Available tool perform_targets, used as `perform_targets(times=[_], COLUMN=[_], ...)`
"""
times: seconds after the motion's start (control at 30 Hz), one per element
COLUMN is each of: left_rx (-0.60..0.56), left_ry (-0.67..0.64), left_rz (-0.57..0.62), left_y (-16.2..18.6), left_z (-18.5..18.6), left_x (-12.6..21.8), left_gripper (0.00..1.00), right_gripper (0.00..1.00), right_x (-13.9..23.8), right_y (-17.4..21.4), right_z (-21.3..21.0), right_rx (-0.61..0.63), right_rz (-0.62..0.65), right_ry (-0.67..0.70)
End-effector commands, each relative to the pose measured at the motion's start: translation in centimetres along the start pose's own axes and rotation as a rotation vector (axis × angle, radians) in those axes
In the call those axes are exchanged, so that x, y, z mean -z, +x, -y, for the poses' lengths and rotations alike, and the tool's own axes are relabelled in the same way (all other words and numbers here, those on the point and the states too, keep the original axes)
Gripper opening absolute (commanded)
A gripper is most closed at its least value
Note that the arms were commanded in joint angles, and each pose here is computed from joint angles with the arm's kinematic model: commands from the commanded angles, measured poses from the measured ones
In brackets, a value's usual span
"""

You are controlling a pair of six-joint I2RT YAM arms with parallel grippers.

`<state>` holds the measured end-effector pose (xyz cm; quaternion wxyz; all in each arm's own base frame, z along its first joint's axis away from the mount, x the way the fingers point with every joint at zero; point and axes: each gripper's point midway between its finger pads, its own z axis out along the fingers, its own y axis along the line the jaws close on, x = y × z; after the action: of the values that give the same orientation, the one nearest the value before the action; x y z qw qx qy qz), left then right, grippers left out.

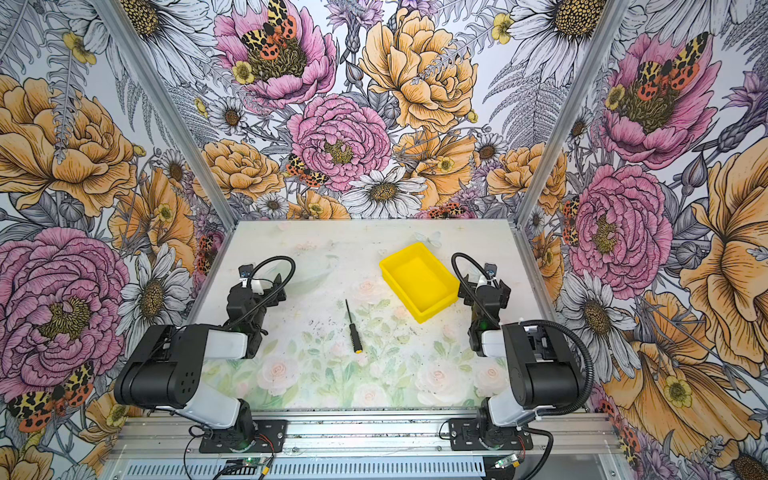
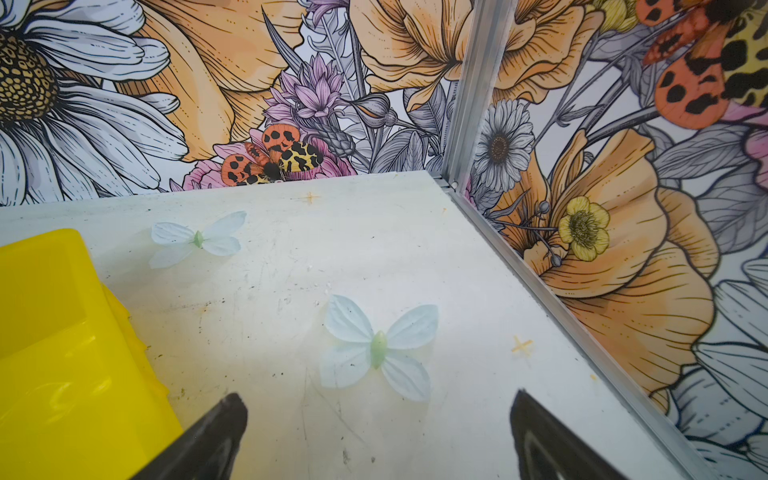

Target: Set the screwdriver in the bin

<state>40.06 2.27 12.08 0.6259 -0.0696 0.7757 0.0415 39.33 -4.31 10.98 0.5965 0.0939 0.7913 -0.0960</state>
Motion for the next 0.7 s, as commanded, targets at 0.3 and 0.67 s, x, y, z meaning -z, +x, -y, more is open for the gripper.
perform_targets(times=[0.3, 0.67], left_rx=[-0.002, 0.000], left_ry=[0.017, 0.016], left_rz=[0.025, 0.027], left_y=[-0.89, -0.94], left_z=[0.16, 0.13], left_x=[-0.26, -0.23], left_gripper=[0.99, 0.99], right_gripper=[0.99, 0.99], right_x=[0.03, 0.12], right_y=[-0.60, -0.66], right_z=[-0.03, 0.04], right_rx=[-0.002, -0.003], right_rz=[0.027, 0.031], right_ry=[0.007, 0.009])
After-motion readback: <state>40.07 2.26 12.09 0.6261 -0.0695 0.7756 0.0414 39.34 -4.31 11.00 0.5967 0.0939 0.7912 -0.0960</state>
